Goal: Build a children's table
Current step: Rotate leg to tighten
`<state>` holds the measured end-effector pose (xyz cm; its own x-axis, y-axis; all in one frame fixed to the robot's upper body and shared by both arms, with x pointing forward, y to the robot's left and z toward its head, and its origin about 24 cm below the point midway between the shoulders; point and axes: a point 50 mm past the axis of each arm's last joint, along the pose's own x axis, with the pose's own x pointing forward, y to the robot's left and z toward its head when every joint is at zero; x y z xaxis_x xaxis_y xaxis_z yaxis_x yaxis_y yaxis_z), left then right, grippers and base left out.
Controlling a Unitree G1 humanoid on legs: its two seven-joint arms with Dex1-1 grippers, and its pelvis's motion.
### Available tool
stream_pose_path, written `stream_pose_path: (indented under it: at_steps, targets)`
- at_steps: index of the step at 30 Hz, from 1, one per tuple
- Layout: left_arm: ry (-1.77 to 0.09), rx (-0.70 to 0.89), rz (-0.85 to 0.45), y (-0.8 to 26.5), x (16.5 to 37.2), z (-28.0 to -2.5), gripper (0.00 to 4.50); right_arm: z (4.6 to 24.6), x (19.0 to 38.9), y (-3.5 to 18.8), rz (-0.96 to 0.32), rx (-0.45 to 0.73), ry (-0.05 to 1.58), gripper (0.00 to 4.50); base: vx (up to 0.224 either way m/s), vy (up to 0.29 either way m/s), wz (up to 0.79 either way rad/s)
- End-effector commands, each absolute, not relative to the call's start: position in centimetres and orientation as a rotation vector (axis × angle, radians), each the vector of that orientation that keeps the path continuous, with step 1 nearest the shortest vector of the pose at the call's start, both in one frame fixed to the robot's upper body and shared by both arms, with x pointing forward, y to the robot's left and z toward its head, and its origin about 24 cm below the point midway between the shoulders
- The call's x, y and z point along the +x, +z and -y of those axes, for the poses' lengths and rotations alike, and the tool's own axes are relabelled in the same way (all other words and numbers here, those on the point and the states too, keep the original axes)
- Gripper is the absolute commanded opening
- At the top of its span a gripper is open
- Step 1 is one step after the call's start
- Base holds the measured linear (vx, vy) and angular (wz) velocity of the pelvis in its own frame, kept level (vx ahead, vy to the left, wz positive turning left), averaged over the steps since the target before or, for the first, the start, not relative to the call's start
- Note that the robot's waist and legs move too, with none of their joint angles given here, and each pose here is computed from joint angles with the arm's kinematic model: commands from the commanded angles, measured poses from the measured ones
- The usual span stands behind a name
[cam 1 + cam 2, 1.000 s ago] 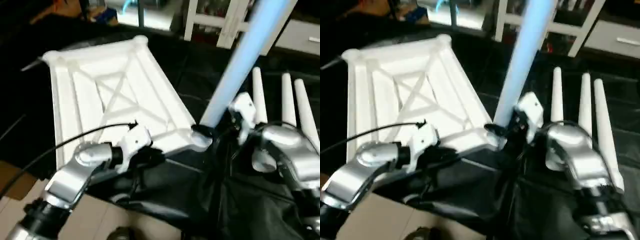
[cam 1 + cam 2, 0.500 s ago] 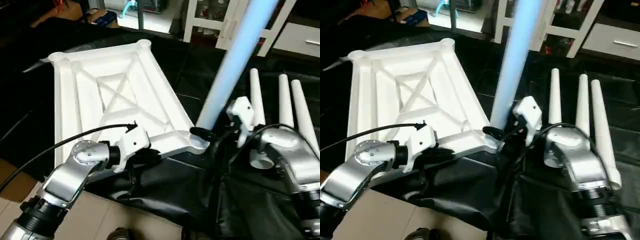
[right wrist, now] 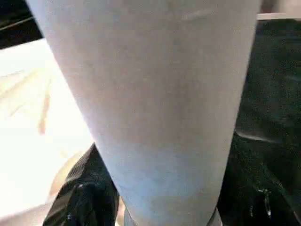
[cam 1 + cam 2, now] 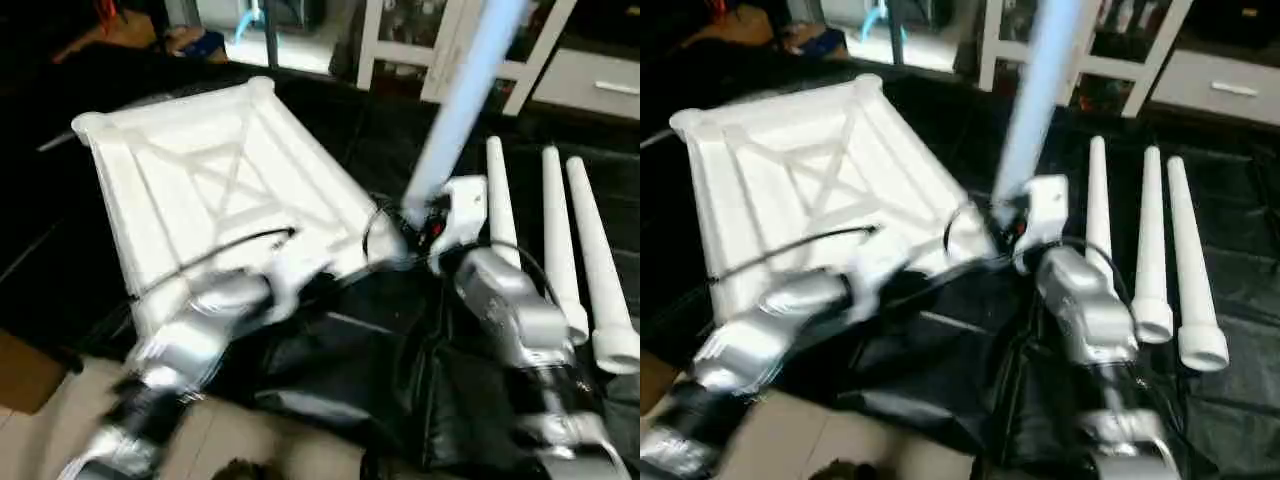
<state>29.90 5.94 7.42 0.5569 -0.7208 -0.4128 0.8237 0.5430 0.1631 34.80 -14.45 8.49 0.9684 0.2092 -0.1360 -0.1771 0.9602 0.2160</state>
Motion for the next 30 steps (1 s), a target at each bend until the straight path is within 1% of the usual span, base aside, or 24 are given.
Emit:
stream_pose_path:
  at_steps: [1,2,4,6,8,9,10,11,12,13,14,15,18,19,20,21,22,23,25,26,30]
  targets:
    - [-0.965,0.338,-0.348,6.5,29.3,-4.1,0.0,15.3,34.1,4.3,-0.331,0.309,0.03,2.1,0.0,0.0,0.0]
    - [-0.986,0.334,-0.329,6.7,29.2,-3.2,0.0,14.2,34.4,4.5,-0.317,0.306,0.055,2.1,0.0,0.0,0.0]
    - [-1.026,0.34,-0.311,6.8,28.9,-2.6,0.0,13.1,34.9,5.3,-0.273,0.281,0.113,2.1,0.0,0.0,0.0]
    - [-1.062,0.367,-0.296,6.8,28.7,-3.3,0.0,12.8,35.1,6.4,-0.223,0.206,0.21,2.1,0.0,0.0,0.0]
    - [-1.136,0.423,-0.28,6.5,28.1,-5.5,0.0,13.3,34.9,8.5,-0.122,0.081,0.388,2.1,0.0,0.0,0.0]
    - [-1.18,0.441,-0.277,6.4,27.7,-6.5,0.0,13.8,34.6,9.3,-0.088,0.018,0.46,2.64,0.0,0.0,0.0]
    - [-1.208,0.454,-0.294,6.3,27.3,-7.6,0.0,14.6,34.3,9.9,-0.063,-0.052,0.513,2.64,0.0,0.0,0.0]
    - [-1.22,0.462,-0.305,6.2,27.1,-8.4,0.0,15.2,33.9,10.2,-0.055,-0.089,0.551,2.76,0.0,0.0,0.0]
    - [-1.212,0.473,-0.32,6.0,27.1,-9.2,0.0,15.9,33.6,10.6,-0.054,-0.103,0.593,2.72,0.0,0.0,0.0]
    - [-1.21,0.474,-0.322,6.0,27.1,-9.3,0.0,16.0,33.5,10.6,-0.054,-0.104,0.6,2.76,0.0,0.0,0.0]
    - [-1.2,0.49,-0.333,5.9,27.2,-10.2,0.0,16.8,33.1,10.9,-0.055,-0.116,0.646,2.95,0.0,0.0,0.0]
    - [-1.198,0.493,-0.335,5.9,27.2,-10.4,0.0,17.0,33.0,11.0,-0.056,-0.12,0.655,3.08,0.0,0.0,0.0]
    - [-1.201,0.518,-0.327,6.1,27.2,-12.1,0.0,19.2,31.9,11.5,-0.083,-0.198,0.749,3.17,0.0,0.0,0.0]
    - [-1.194,0.518,-0.317,6.3,27.3,-12.3,0.0,19.5,31.6,11.7,-0.091,-0.21,0.766,3.35,0.0,0.0,0.0]
    - [-1.184,0.499,-0.31,6.6,27.4,-12.5,0.44,19.8,31.5,11.8,-0.089,-0.218,0.762,3.58,0.0,0.0,0.0]
    - [-1.184,0.499,-0.31,6.6,27.4,-12.5,0.44,19.8,31.5,11.8,-0.089,-0.218,0.762,3.58,0.0,0.0,0.0]
    - [-1.188,0.457,-0.306,7.2,27.5,-12.4,0.55,20.0,31.5,11.9,-0.089,-0.218,0.753,3.57,0.0,0.0,0.0]
    - [-1.191,0.438,-0.301,7.5,27.5,-12.4,0.55,20.1,31.5,11.9,-0.089,-0.22,0.748,3.62,0.0,0.0,0.0]
    - [-1.212,0.411,-0.302,8.1,27.4,-12.2,0.66,20.1,31.5,11.9,-0.095,-0.216,0.741,3.85,0.0,0.0,0.0]
    - [-1.219,0.427,-0.302,8.2,27.4,-12.2,0.9,19.9,31.4,11.8,-0.096,-0.215,0.746,3.9,0.0,0.0,0.0]
    - [-1.218,0.504,-0.307,7.8,27.2,-11.9,0.97,19.1,31.3,11.7,-0.094,-0.21,0.765,3.9,0.0,0.0,0.0]
